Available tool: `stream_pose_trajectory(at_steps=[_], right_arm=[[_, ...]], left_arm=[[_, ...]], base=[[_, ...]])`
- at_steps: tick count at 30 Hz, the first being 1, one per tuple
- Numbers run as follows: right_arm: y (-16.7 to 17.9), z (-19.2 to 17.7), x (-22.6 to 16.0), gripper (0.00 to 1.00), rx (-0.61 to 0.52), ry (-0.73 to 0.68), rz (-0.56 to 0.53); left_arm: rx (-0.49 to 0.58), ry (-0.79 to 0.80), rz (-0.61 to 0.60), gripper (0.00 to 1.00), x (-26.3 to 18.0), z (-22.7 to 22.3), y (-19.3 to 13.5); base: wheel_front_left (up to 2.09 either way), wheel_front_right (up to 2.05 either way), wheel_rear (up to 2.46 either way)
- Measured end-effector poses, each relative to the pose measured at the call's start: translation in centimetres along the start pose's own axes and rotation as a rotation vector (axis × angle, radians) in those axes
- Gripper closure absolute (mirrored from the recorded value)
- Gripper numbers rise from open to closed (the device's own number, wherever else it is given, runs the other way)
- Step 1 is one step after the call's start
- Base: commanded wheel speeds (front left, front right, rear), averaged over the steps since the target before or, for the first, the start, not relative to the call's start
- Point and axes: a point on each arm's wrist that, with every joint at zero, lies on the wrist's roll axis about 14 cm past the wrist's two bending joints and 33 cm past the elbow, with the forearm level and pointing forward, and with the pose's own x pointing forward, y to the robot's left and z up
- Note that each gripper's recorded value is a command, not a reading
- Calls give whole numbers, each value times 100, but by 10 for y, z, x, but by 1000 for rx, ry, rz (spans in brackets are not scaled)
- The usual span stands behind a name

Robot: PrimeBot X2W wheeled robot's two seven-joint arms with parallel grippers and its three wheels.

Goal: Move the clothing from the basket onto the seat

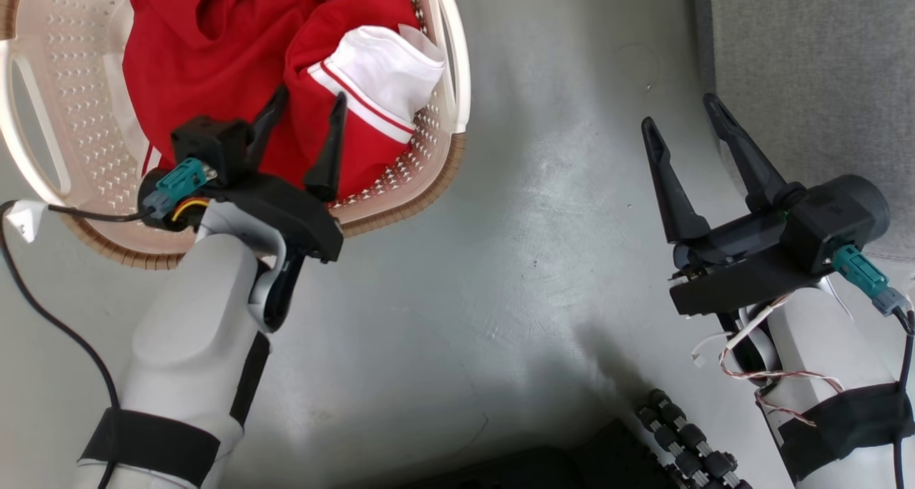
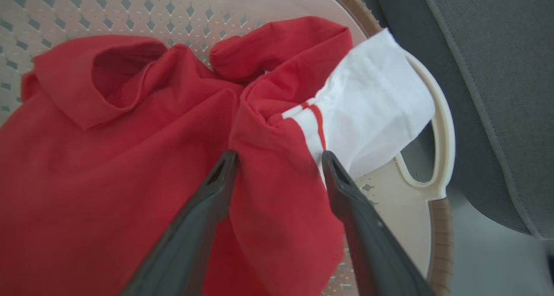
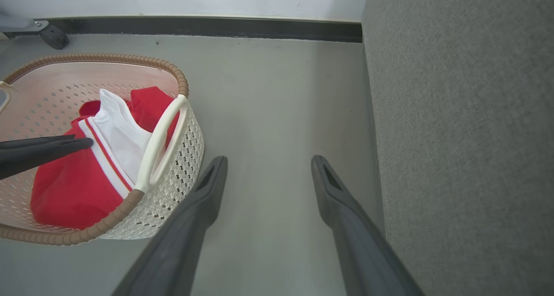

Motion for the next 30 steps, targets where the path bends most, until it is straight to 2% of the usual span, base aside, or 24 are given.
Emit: stream_pose_trajectory(at_steps=[10,12,13,21,30], right_arm=[[2,-6,2,0,2,10,7],[1,-6,3,0,0,11,8],[1,-7,3,0,-3,12,8],[-1,-2,2,0,-16,5,9],[8,20,2,0,-17,-39,29]], left_arm=[[-25,29,-16,0,2,-11,-5],[-27,31,-20,69,3,-12,-7],[-30,30,-21,100,3,-11,-7],[-59,14,-25,100,0,-3,-15],[-69,-31,-4,100,-22,22,-19]], base=[[0,0,0],[0,0,0],[0,0,0],[0,0,0],[0,0,0]])
